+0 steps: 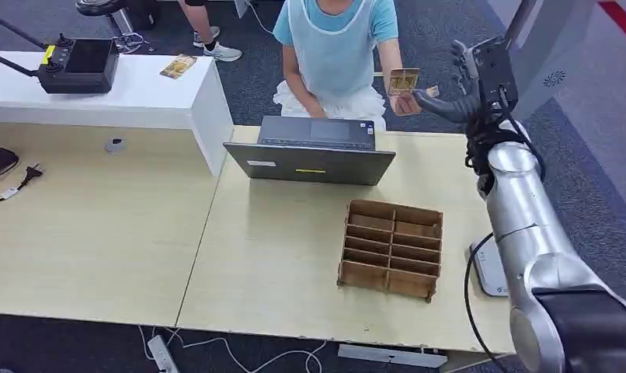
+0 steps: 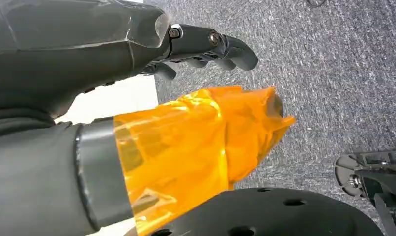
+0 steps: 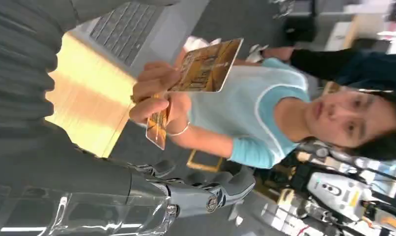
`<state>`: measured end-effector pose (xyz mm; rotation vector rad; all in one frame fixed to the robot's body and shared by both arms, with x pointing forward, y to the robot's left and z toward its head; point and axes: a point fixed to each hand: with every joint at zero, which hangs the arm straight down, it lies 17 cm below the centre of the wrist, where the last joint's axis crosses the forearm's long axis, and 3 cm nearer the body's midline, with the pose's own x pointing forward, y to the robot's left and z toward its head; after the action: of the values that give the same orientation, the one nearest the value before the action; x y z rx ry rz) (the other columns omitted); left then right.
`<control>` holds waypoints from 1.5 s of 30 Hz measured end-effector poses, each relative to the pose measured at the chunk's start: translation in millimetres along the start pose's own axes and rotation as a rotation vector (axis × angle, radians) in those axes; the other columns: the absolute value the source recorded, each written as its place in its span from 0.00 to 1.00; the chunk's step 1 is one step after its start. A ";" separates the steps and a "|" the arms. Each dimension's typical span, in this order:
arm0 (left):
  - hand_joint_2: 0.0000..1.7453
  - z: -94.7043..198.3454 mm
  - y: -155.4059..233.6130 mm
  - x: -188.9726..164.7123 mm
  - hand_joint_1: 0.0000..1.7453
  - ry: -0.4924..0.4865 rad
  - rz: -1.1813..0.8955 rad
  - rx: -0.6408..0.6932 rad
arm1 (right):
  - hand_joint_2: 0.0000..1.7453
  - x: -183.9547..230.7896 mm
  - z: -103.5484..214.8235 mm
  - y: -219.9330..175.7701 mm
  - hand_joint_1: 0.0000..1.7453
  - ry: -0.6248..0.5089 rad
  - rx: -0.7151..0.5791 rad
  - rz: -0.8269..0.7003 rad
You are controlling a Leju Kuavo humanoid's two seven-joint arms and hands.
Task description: Pass the card to the sensor for recognition and then transmit it.
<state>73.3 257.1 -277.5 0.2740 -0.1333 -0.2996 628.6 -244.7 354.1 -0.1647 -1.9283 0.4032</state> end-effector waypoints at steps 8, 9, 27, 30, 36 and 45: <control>0.00 -0.2 0.8 -0.5 0.00 0.002 0.006 0.003 | 1.00 24.6 18.1 -28.6 0.00 -0.097 -0.045 -0.075; 0.00 -0.3 1.2 -0.6 0.00 0.003 0.006 0.005 | 1.00 28.1 20.6 -30.6 0.00 -0.112 -0.047 -0.087; 0.00 1.2 -3.0 -5.8 0.00 0.032 0.113 0.006 | 1.00 50.5 146.9 -40.6 0.00 -0.317 0.036 -0.160; 0.00 1.4 -3.6 -6.7 0.00 0.037 0.121 0.007 | 1.00 46.8 179.3 -32.2 0.00 -0.323 0.069 -0.138; 0.00 1.4 -3.4 -7.6 0.00 0.040 0.128 0.009 | 1.00 58.3 226.0 -9.9 0.00 -0.363 0.125 -0.105; 0.00 2.0 -4.6 -5.8 0.00 0.033 0.126 0.011 | 1.00 68.0 264.3 21.9 0.00 -0.400 0.172 -0.081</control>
<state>66.3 254.2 -277.5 0.2800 -0.1186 -0.1693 357.7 -256.9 316.7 0.1160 -2.2700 0.5792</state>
